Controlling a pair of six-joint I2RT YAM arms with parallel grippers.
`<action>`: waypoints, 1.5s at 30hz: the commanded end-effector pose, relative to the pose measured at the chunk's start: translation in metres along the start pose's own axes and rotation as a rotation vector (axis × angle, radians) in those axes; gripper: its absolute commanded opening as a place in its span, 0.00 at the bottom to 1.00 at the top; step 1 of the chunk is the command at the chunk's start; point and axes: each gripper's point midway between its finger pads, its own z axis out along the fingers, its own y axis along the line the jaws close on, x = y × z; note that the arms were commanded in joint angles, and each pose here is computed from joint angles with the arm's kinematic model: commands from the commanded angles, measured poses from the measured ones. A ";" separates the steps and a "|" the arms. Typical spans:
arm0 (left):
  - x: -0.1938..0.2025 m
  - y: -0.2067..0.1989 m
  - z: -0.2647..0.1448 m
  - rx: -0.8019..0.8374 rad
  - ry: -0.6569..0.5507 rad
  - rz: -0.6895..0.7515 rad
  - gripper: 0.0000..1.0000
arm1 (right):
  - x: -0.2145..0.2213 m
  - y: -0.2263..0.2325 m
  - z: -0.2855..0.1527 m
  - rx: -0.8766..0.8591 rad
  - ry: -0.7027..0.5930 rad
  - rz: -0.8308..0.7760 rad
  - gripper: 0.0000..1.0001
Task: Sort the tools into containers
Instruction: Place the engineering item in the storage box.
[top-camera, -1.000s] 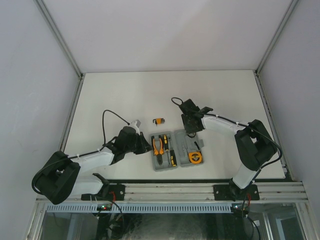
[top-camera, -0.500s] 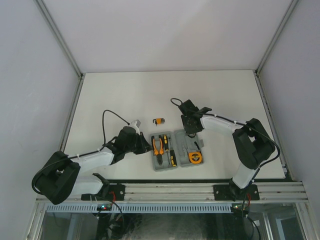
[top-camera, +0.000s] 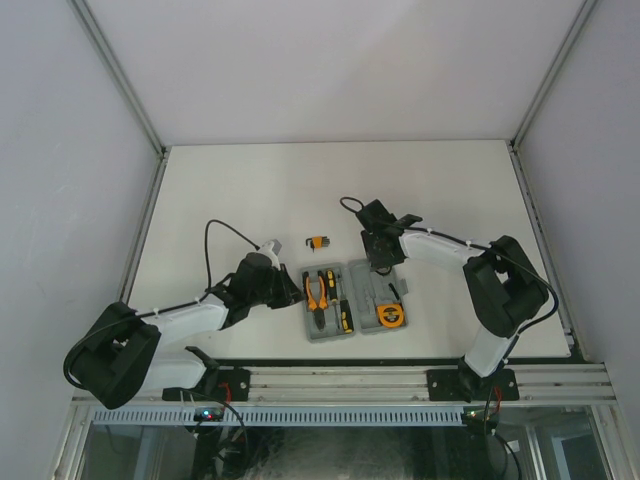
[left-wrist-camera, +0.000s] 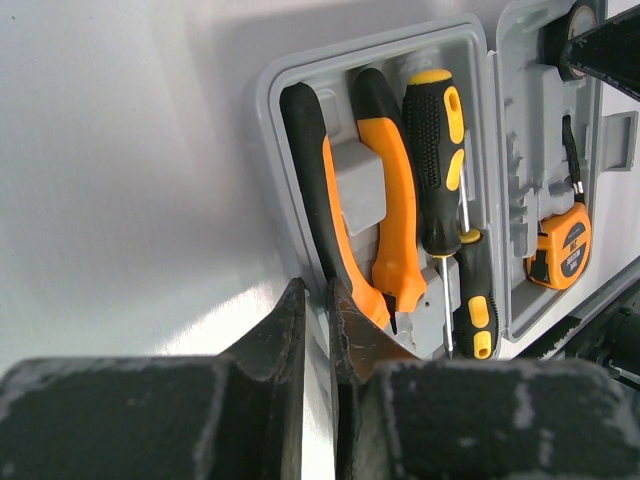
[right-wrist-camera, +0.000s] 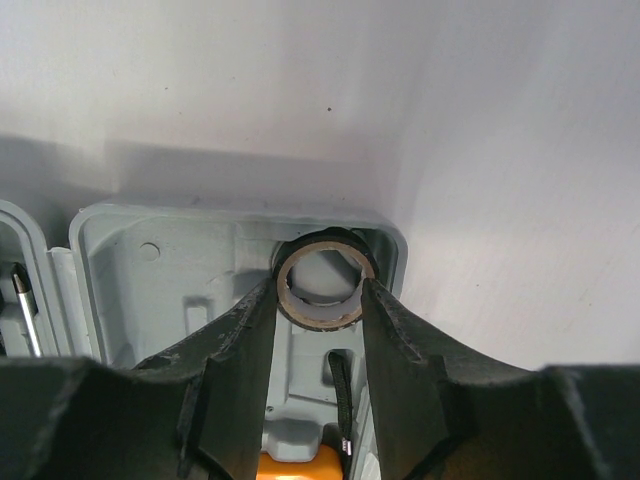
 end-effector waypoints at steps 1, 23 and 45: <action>0.004 0.004 0.001 -0.014 0.013 0.012 0.13 | -0.002 -0.002 0.002 0.023 0.007 -0.015 0.39; 0.003 0.004 -0.001 -0.020 0.012 0.015 0.13 | 0.040 -0.005 0.014 -0.011 0.080 0.036 0.38; -0.016 -0.003 -0.012 -0.051 -0.034 0.054 0.25 | -0.020 0.013 -0.044 -0.160 -0.157 0.032 0.51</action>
